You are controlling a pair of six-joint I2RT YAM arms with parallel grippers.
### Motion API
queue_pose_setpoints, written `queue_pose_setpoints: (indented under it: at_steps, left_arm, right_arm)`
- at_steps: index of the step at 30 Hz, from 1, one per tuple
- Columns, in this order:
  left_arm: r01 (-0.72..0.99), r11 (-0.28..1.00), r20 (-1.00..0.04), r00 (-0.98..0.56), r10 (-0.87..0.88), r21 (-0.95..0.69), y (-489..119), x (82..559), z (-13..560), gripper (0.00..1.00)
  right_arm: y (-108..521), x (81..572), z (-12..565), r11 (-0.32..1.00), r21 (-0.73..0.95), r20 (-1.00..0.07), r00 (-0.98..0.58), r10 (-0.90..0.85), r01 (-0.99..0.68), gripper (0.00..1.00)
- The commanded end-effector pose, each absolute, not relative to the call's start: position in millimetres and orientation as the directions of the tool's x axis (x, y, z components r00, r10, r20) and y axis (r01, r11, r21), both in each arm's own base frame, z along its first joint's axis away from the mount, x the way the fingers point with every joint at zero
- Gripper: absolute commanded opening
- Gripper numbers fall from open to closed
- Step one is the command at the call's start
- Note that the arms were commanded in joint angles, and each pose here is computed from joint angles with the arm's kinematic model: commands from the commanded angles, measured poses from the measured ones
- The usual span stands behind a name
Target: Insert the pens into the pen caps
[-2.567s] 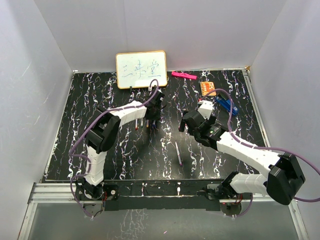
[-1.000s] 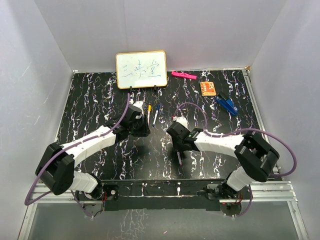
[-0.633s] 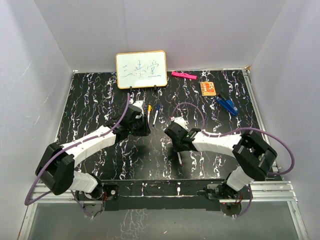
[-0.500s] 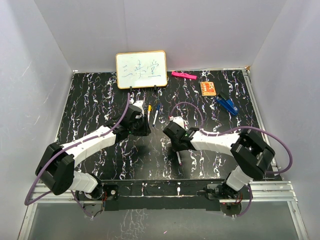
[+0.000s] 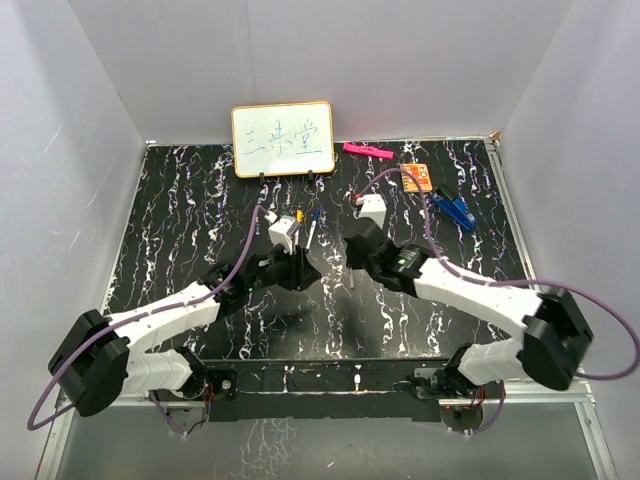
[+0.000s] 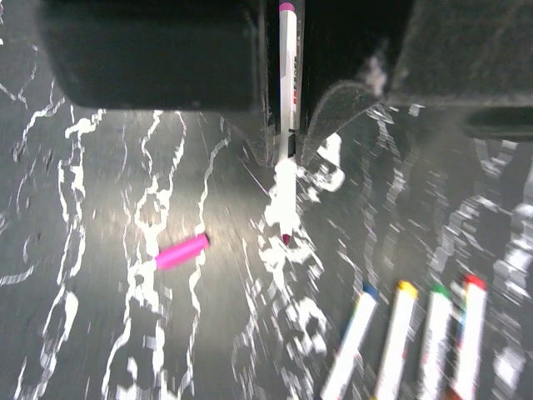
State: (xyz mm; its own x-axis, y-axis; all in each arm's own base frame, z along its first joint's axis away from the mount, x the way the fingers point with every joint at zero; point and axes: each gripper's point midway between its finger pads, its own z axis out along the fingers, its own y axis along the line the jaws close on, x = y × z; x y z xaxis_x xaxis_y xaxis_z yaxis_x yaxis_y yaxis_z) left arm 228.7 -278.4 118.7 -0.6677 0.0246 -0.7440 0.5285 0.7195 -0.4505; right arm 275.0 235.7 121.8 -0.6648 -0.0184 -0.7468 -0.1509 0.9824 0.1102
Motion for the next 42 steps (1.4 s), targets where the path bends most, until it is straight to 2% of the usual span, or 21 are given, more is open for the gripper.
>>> queue_pose_setpoints:
  at_steps: [1,9,12,26,33,42]
  left_arm:
    - [0.674,0.525,-0.827,-0.552,-0.109,-0.519,-306,222,175,0.39]
    - [0.739,0.32,-0.804,-0.562,-0.195,-0.593,-332,209,197,0.49]
    - [0.735,0.286,-0.789,-0.581,-0.2,-0.614,-341,211,198,0.5]
    - [0.723,0.292,-0.779,-0.602,-0.177,-0.626,-357,219,190,0.51]
    - [0.714,0.286,-0.768,-0.611,-0.19,-0.639,-358,220,189,0.42]
    - [0.711,0.291,-0.767,-0.608,-0.204,-0.641,-359,223,190,0.37]
  right_arm:
    - [241,293,198,0.951,0.255,-0.861,-0.489,0.14,-0.177,0.0]
    - [243,275,218,0.892,0.379,-0.854,-0.465,0.235,-0.246,0.0]
    - [244,271,220,0.878,0.403,-0.849,-0.465,0.252,-0.259,0.0]
    - [256,265,230,0.826,0.465,-0.837,-0.462,0.293,-0.319,0.0]
    - [260,264,228,0.819,0.471,-0.833,-0.473,0.289,-0.328,0.0]
    - [262,262,223,0.816,0.47,-0.828,-0.488,0.276,-0.337,0.0]
